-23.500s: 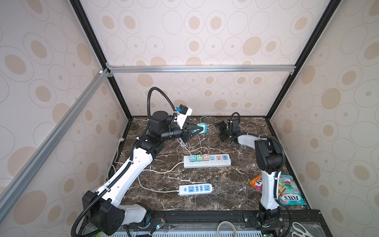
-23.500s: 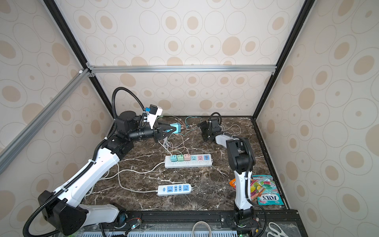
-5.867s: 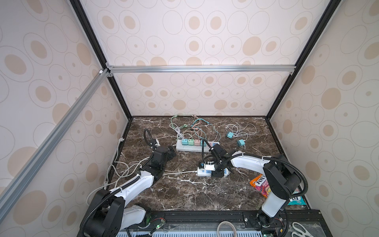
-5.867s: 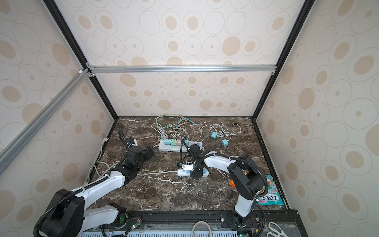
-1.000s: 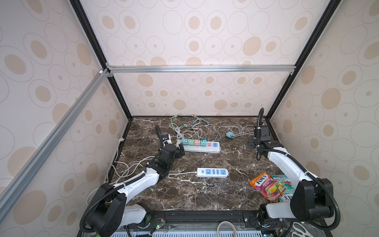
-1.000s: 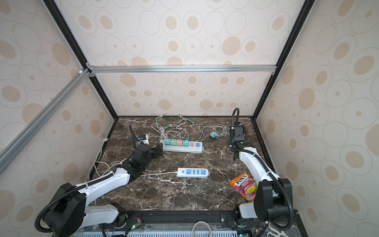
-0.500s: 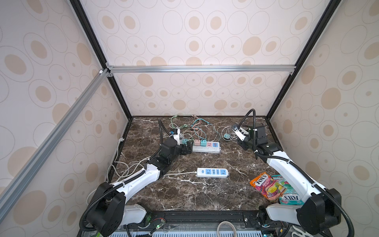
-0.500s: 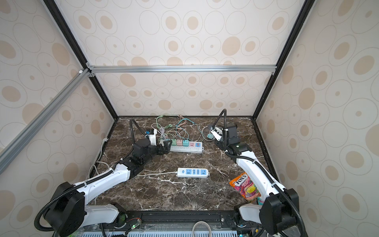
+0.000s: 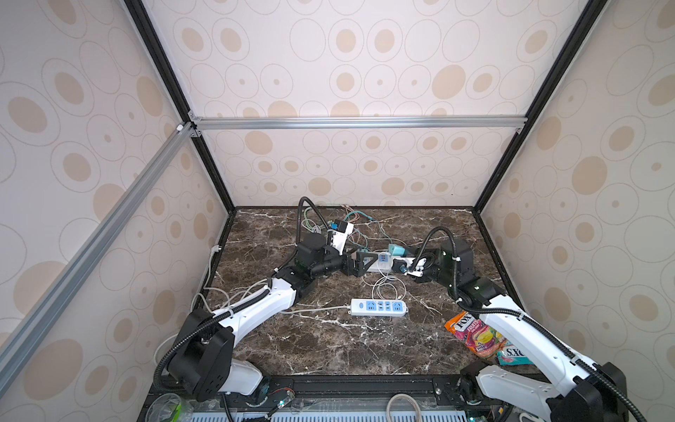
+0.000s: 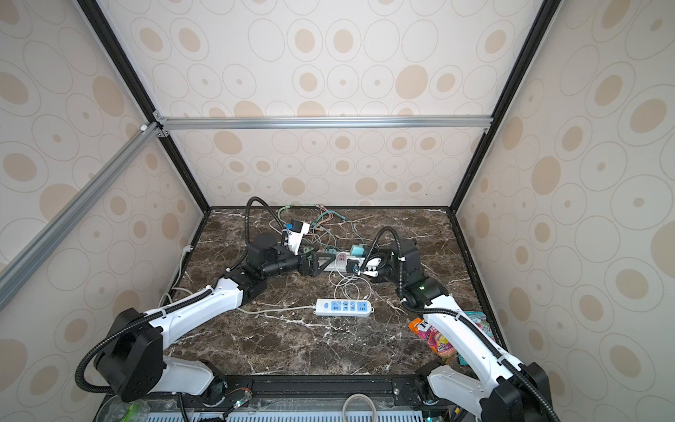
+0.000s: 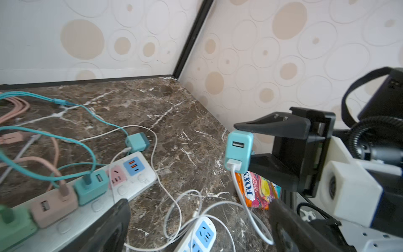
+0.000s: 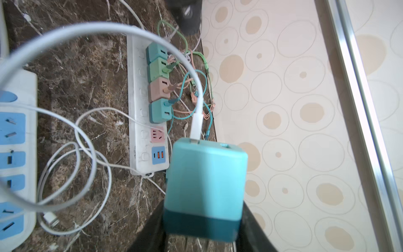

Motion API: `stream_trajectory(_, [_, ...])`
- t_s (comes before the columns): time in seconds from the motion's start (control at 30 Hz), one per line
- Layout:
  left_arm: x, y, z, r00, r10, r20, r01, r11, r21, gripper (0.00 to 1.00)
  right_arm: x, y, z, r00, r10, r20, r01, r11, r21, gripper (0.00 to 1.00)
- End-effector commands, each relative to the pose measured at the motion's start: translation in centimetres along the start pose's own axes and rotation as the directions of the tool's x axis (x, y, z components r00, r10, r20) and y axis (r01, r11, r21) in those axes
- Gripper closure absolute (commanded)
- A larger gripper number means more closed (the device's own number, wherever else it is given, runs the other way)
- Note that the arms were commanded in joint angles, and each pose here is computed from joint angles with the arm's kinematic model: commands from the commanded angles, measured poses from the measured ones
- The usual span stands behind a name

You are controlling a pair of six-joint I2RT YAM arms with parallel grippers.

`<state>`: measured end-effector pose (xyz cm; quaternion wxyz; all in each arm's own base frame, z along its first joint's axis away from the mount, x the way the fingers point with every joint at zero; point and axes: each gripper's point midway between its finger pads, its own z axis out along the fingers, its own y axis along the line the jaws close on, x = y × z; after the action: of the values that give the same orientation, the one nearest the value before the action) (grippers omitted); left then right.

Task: Insert the plug
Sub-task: 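Carry the teal charger toward the left gripper while the left gripper approaches, then grasp the teal charger with the left gripper from the right gripper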

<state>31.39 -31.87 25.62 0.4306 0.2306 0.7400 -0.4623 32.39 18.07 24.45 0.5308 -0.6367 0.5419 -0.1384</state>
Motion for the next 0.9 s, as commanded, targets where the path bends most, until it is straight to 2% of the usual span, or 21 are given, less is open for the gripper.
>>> stream_trajectory(0.0, [-1.4,-3.2,0.2,0.998,0.063,0.013,-0.064,0.988,0.137,0.02,-1.6,-0.2,-0.3,0.994,-0.078,0.075,0.076,0.997,0.027,1.0])
stream_trajectory(0.1, [-0.6,-4.2,0.8,0.998,0.064,-0.023,-0.059,0.982,0.179,0.04,-2.2,0.0,-0.2,0.993,-0.052,0.103,0.051,0.999,0.017,1.0])
stream_trajectory(0.27, [-0.4,-3.7,2.0,0.999,0.02,-0.029,-0.015,0.988,0.156,0.12,-3.2,0.5,0.5,0.988,-0.064,0.138,0.062,0.998,0.019,0.99])
stream_trajectory(0.43, [-1.0,-3.4,2.7,1.0,-0.022,-0.004,0.022,0.987,0.158,0.25,-4.1,0.6,0.7,0.982,-0.091,0.166,0.085,0.996,0.04,0.99])
stream_trajectory(0.6, [-0.7,-3.5,3.4,0.999,-0.036,-0.028,0.041,0.983,0.18,0.42,-4.4,0.8,0.7,0.98,-0.108,0.169,0.102,0.994,0.045,0.99])
stream_trajectory(0.83, [-0.4,-3.8,3.7,0.997,-0.051,-0.051,0.061,0.976,0.209,0.56,-4.8,1.4,0.9,0.977,-0.1,0.186,0.097,0.995,0.026,0.98])
stream_trajectory(0.87, [-0.4,-3.9,3.7,0.997,-0.052,-0.05,0.062,0.975,0.215,0.6,-4.9,1.5,1.0,0.977,-0.097,0.189,0.095,0.995,0.023,0.98])
